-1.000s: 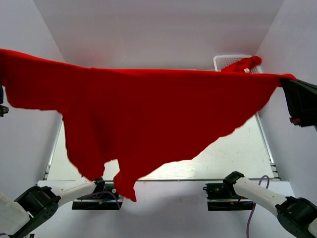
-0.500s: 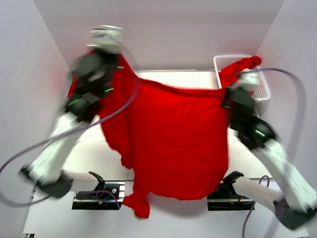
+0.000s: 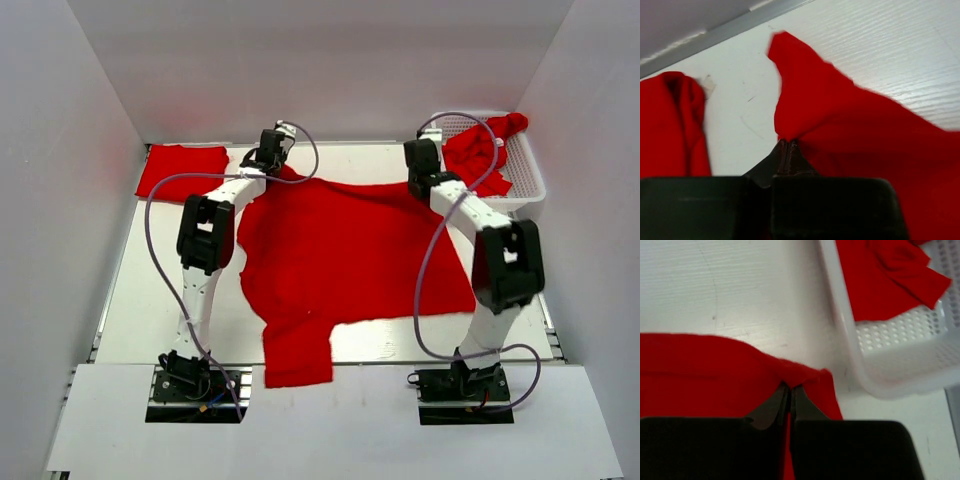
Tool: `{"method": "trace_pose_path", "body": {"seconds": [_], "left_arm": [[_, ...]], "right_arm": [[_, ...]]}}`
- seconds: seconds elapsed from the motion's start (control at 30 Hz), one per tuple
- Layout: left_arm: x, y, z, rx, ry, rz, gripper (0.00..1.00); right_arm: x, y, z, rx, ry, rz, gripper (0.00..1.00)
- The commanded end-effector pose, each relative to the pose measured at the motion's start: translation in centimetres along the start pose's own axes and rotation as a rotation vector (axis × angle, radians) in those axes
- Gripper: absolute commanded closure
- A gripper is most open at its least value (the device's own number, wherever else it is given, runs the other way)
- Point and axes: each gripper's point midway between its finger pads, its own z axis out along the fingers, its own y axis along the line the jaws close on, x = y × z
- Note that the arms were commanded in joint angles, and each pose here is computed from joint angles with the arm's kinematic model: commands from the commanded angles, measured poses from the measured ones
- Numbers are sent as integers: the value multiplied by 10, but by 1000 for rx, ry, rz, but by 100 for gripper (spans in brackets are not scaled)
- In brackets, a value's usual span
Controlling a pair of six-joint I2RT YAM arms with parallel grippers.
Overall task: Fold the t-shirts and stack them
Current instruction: Flatten out the tshirt
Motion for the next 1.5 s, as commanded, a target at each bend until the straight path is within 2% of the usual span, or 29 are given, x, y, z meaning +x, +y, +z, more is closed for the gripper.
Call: {"method": "trace_pose_path", "body": {"seconds": [0.0, 0.07, 0.1, 0.13, 0.23, 0.27, 0.3, 0.53, 0.6, 0.63, 0.8, 0.83, 0.87, 0.9, 0.93, 0.97, 1.0, 1.03, 1.1, 1.2, 1.33, 1.43, 1.47], "left_arm": [[-102, 12, -17, 63, -307, -124, 100], [-91, -1, 2, 115, -312, -132, 100], [-95, 2, 8, 116, -337, -141, 100], [-100, -3, 9, 143, -359, -152, 100], [-102, -3, 19, 147, -381, -174, 100], [-99, -6, 23, 149, -379, -182, 100], [-101, 2, 23, 139, -385, -188, 100], [-91, 10, 38, 80, -372, -251, 100], [-91, 13, 41, 58, -368, -283, 100], [-88, 21, 43, 40, -362, -299, 100], [-70, 23, 57, 12, -330, -356, 100], [-68, 28, 59, 5, -328, -369, 100], [-69, 27, 60, 7, -329, -383, 100], [-69, 34, 61, 0, -329, -396, 97], [-74, 34, 59, 11, -340, -407, 81], [-75, 29, 61, 36, -340, -402, 61], [-71, 34, 63, 29, -329, -404, 16], [-78, 33, 61, 46, -344, -403, 2], [-86, 33, 56, 66, -357, -401, 0], [-98, 31, 43, 118, -376, -414, 0], [-106, 32, 26, 152, -372, -406, 0], [-127, 35, 1, 182, -396, -401, 0], [-125, 28, -6, 204, -371, -390, 0]], "right_arm": [[-35, 9, 20, -55, -56, 15, 100], [-34, 18, 37, -77, -27, 3, 100], [-41, 22, 39, -93, -32, 3, 100], [-30, 24, 52, -89, -2, -13, 100], [-44, 26, 59, -93, -22, -20, 100], [-36, 30, 67, -94, -2, -32, 100], [-52, 30, 67, -91, -33, -19, 100], [-83, 16, 92, 11, -88, 37, 100], [-74, 10, 106, 61, -62, 33, 100], [-89, 9, 103, 67, -91, 56, 100], [-82, 3, 125, 131, -91, 76, 100], [-80, 4, 129, 134, -90, 82, 99], [-89, 3, 130, 131, -109, 97, 94], [-90, 6, 131, 128, -113, 91, 87], [-89, 9, 134, 118, -112, 92, 79], [-96, 11, 133, 102, -131, 97, 64], [-98, 13, 132, 90, -137, 68, 30], [-106, 22, 128, 32, -151, 68, 10], [-115, 38, 114, -28, -167, 54, 10], [-128, 38, 99, -93, -188, 57, 10], [-142, 64, 71, -264, -212, 31, 10], [-147, 85, 36, -409, -204, -10, 10], [-147, 89, 26, -433, -200, -19, 10]]}}
